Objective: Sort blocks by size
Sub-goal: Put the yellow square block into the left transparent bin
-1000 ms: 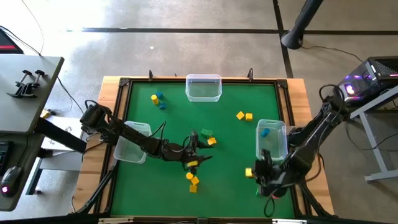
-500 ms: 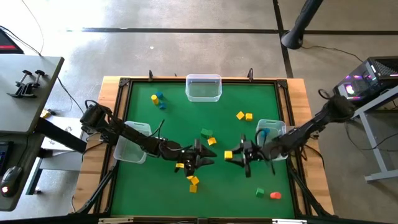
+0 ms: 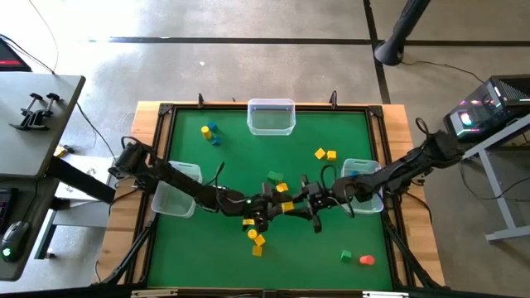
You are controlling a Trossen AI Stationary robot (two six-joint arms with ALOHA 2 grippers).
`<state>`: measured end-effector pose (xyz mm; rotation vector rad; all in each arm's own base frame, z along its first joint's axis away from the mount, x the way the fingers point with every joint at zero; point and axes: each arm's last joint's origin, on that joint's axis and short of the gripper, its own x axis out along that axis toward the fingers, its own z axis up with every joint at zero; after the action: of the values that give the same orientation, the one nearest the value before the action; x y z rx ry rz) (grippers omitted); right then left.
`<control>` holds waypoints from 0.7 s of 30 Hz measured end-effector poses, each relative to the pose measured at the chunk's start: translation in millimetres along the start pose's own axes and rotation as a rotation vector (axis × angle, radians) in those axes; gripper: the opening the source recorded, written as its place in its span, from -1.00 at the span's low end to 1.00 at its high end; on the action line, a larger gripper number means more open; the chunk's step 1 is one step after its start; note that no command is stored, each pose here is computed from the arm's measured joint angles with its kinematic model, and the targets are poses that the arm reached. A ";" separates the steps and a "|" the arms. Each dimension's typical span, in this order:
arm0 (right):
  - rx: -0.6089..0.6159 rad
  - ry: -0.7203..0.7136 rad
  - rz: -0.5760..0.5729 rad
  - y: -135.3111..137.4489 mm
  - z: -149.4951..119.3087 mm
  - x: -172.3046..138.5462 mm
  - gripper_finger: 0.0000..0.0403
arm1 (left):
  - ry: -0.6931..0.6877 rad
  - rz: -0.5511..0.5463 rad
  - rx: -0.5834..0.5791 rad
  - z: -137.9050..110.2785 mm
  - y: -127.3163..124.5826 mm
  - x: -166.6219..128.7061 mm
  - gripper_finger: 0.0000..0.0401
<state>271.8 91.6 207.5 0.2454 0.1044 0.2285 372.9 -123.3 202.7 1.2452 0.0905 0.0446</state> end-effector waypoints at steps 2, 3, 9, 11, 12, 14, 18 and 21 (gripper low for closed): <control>-0.004 0.003 -0.001 -0.1 0.6 4.7 -0.37 | 0.022 0.001 -0.004 3.2 -3.1 2.2 0.20; -0.010 0.002 -0.001 0.0 1.0 6.1 -0.37 | 0.028 0.010 -0.010 6.1 -3.6 3.4 0.19; -0.010 0.012 -0.002 -0.3 -0.5 7.1 -0.37 | 0.136 0.058 -0.014 19.3 -5.9 -3.2 -0.02; -0.011 0.013 0.001 -0.2 -0.5 7.1 -0.37 | 0.146 0.059 -0.010 23.2 -7.1 -5.8 -0.11; -0.010 0.013 0.002 -0.1 -0.4 7.2 -0.37 | 0.146 0.060 -0.010 25.1 -7.8 -7.0 -0.16; -0.010 0.012 0.001 -0.2 -0.3 7.1 -0.37 | 0.149 0.058 -0.008 28.3 -9.2 -9.0 -0.24; -0.007 0.013 0.002 -0.2 -0.4 7.2 -0.32 | 0.178 0.066 -0.005 31.7 -10.9 -11.9 -0.35; -0.007 0.013 0.000 -0.3 -0.4 7.2 -0.30 | 0.186 0.070 -0.006 33.1 -11.3 -13.0 -0.37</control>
<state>278.8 93.1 206.5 0.2373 0.1161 0.2304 362.9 -159.1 203.1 1.2357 0.2078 0.2210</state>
